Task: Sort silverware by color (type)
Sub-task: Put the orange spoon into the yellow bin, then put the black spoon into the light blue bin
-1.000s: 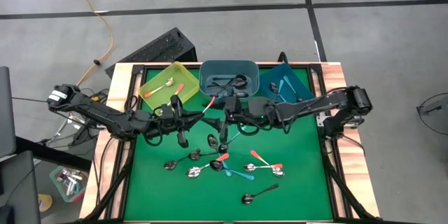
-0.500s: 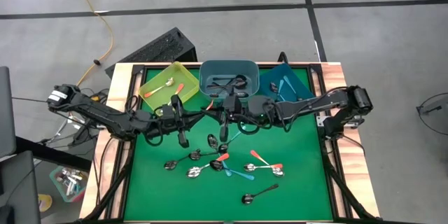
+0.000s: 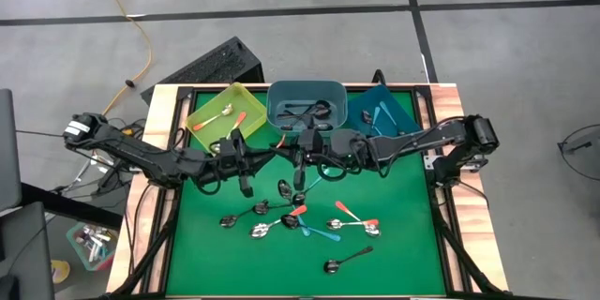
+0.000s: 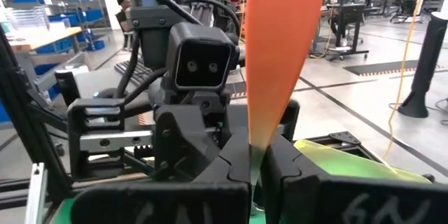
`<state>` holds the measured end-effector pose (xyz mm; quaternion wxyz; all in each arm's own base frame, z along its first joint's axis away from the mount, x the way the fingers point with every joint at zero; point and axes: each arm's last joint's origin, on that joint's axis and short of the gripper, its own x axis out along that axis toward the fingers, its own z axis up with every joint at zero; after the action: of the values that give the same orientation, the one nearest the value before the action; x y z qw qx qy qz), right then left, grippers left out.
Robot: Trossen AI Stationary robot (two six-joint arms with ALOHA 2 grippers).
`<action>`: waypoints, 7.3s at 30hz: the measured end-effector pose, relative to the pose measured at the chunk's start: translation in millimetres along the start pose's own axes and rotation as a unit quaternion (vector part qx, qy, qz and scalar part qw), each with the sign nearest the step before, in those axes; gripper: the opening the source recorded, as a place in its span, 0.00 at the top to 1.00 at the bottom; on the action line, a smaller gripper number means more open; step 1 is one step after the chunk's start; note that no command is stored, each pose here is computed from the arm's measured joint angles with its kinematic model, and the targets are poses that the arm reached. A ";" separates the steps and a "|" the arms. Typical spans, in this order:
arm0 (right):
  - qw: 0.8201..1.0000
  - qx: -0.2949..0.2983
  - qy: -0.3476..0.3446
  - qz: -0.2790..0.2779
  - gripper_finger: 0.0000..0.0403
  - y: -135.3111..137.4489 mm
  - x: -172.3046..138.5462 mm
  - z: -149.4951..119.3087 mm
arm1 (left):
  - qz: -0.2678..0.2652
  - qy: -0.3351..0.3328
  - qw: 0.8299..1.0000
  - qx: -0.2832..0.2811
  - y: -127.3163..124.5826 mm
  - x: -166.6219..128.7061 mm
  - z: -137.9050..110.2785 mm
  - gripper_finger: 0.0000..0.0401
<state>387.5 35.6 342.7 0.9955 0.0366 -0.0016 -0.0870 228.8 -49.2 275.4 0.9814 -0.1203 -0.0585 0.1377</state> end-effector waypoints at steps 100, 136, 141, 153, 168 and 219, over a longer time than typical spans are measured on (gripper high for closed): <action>0.964 0.192 0.151 -0.106 0.78 -146.7 222.7 -174.5 | 0.092 -0.004 0.995 0.027 79.3 -135.7 65.8 0.64; 0.932 -0.008 0.315 -0.181 0.57 -117.1 -107.7 174.3 | 0.103 0.041 0.994 0.012 81.9 -136.1 54.7 0.64; 0.912 0.044 0.372 -0.170 0.57 -82.8 -145.0 167.3 | 0.110 0.059 0.992 0.005 83.3 -136.9 50.2 0.64; 0.881 0.043 0.465 -0.076 0.57 30.4 -163.2 52.0 | 0.145 0.070 0.987 -0.022 86.4 -137.9 44.9 0.64; 0.862 -0.004 0.500 0.087 0.57 164.5 -151.3 -105.9 | 0.195 0.058 0.978 -0.036 89.5 -138.6 42.8 0.64; 0.795 -0.100 0.590 0.097 0.75 191.3 -134.8 -218.5 | 0.215 0.080 0.972 -0.045 93.0 -141.4 35.7 0.64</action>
<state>290.0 262.7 139.3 0.8048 -0.0196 0.5913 0.0490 64.6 5.2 274.7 0.9240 -0.1849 0.0414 0.3322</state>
